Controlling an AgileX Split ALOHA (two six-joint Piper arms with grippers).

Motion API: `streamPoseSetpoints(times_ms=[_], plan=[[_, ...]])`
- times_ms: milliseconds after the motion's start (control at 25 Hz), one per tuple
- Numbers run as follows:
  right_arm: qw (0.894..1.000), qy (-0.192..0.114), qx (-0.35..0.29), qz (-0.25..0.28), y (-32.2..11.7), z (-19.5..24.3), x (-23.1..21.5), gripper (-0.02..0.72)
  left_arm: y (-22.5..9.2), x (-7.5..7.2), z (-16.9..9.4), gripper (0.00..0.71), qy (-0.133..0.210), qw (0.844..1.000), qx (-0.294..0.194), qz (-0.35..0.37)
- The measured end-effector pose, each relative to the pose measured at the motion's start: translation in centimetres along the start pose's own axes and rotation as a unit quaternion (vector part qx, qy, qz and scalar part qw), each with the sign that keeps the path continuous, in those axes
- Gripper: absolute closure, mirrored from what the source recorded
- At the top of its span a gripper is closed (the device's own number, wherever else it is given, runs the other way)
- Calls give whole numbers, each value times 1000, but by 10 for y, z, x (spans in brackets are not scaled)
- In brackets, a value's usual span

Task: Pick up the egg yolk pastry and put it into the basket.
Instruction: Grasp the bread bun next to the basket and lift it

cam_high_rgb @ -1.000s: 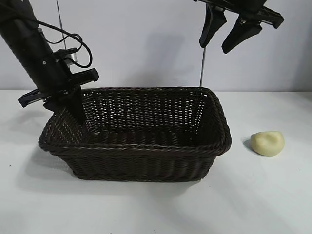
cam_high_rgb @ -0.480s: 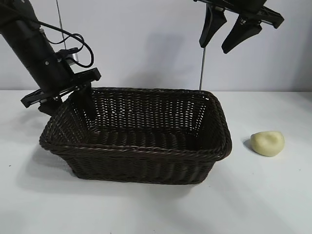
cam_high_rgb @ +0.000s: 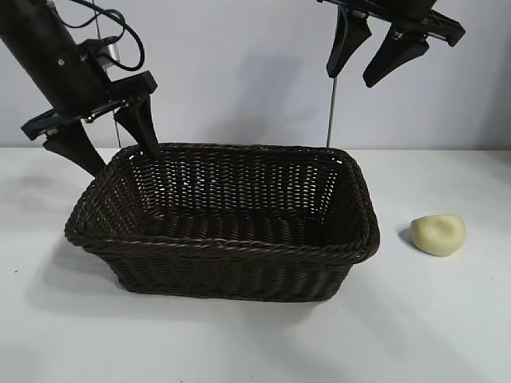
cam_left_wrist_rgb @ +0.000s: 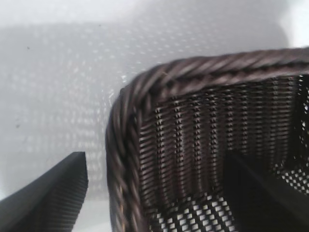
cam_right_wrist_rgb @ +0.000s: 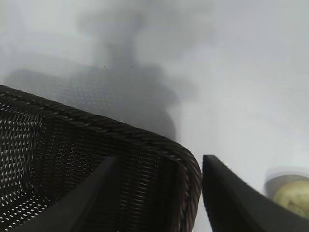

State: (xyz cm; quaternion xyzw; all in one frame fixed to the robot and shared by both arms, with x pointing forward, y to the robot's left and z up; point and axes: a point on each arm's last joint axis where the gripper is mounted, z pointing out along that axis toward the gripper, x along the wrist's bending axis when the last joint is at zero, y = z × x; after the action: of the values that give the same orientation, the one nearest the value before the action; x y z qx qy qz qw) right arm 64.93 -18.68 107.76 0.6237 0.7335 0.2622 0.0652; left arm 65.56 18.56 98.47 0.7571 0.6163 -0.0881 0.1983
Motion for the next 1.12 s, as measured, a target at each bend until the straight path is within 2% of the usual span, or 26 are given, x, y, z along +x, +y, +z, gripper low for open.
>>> streamPoseSetpoints(times_ms=[240,520,720,800,1000,1120], plan=[[1000,0,0,0,0,0,0,323,-8,-12,-35,149,9,1000,-6,24],[1000,0,0,0,0,0,0,323,-17,-29,-75,149,9,998,-40,41],[1000,0,0,0,0,0,0,323,-20,-27,-95,149,7,998,-61,15],[1000,0,0,0,0,0,0,323,-20,-27,-99,149,-3,998,-67,4],[1000,1,0,1,0,0,0,323,-14,-36,-101,149,-57,992,-108,-21],[1000,1,0,1,0,0,0,323,-17,-35,-88,149,-62,992,-109,-34]])
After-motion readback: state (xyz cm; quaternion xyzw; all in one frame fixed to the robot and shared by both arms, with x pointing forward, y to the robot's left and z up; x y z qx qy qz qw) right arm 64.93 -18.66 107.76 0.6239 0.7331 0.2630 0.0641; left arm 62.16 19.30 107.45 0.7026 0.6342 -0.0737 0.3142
